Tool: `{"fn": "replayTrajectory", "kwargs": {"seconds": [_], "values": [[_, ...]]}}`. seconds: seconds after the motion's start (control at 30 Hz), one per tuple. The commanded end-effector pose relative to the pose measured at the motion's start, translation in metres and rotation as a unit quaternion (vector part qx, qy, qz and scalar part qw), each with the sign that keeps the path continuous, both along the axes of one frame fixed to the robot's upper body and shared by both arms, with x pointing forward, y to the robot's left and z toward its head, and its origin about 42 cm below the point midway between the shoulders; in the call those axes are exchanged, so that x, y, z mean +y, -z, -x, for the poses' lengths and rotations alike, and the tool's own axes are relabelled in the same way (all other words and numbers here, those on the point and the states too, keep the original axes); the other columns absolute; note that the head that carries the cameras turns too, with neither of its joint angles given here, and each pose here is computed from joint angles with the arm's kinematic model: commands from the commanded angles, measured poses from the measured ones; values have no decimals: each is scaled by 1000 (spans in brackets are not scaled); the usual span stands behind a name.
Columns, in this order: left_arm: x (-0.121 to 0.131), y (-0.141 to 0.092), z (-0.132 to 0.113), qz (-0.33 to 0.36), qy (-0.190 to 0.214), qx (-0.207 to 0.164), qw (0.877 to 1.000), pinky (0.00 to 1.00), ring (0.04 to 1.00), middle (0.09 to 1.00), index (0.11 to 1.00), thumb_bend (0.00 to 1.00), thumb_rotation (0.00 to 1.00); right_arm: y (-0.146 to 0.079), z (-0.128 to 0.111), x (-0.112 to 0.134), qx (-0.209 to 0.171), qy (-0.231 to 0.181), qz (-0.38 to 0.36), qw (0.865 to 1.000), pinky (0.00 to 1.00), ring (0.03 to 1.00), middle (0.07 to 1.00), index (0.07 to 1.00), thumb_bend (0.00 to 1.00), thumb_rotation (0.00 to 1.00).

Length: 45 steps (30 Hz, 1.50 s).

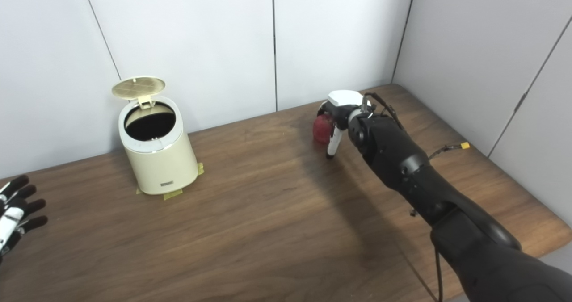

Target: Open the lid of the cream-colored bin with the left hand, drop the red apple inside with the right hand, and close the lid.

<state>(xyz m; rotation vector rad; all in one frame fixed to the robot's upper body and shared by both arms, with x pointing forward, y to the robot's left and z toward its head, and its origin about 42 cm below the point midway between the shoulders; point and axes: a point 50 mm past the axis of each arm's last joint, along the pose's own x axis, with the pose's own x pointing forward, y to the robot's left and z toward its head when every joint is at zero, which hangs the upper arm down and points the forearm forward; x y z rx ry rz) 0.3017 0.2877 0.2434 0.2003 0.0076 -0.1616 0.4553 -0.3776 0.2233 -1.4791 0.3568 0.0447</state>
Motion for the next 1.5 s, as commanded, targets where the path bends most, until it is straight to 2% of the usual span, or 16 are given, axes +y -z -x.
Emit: {"fn": "replayTrajectory", "kwargs": {"seconds": [0.0,0.2,0.27,0.43,0.47,0.5,0.53,0.6,0.63,0.67,0.83,1.1,1.33,1.47], "values": [[1,-25,-5,1,1,-40,999,831,898,954,966,229,575,-38,-11,-5,-61,-18,39,997,788,880,861,766,924,137],[0,-24,-5,-11,-3,-41,999,814,887,946,951,223,590,-27,-8,-3,-60,-34,52,996,771,847,824,733,917,122],[1,-25,-4,-8,-2,-40,999,813,892,950,956,219,592,-23,-6,-4,-66,-35,44,996,723,818,801,711,900,90],[2,-25,-4,-12,-7,-40,999,811,884,943,948,232,612,-16,-3,-6,-115,-38,23,992,662,759,732,623,849,4],[2,-25,-4,-11,-8,-40,999,814,886,943,947,234,611,-15,-2,-7,-130,-39,14,991,657,748,720,559,689,63],[1,-25,-4,-10,-8,-39,999,804,880,938,946,234,602,-14,-2,-7,-144,-40,2,989,613,690,672,525,607,92],[1,-25,-3,-11,-8,-40,999,798,879,935,946,231,590,-14,-1,-7,-155,-42,-10,987,545,537,572,511,555,37],[0,-26,-3,-12,-6,-40,999,795,878,931,947,211,579,-14,0,-7,-167,-45,-21,985,539,457,516,494,527,7],[0,-26,-3,-15,-4,-40,999,799,883,937,950,209,579,-14,1,-7,-169,-44,-22,984,602,458,504,482,523,3],[0,-27,-3,-15,-2,-40,999,799,884,939,951,210,580,-14,1,-7,-170,-42,-23,984,622,459,501,477,522,1],[-2,-30,-2,-6,1,-38,999,812,896,950,961,205,587,-13,3,-5,-178,-42,-33,983,469,433,518,467,519,0],[-4,-30,-2,-12,-2,-36,999,809,901,946,953,190,612,-15,7,-3,-201,-53,-41,977,443,423,512,479,519,0],[-11,-31,-1,-8,-5,-35,999,816,895,938,944,150,562,-24,12,3,-231,-72,-26,970,399,395,494,503,518,0],[-12,-29,0,-14,-5,-33,999,817,891,940,942,129,528,-35,16,12,-261,-90,-53,960,380,383,488,514,516,0]]}}
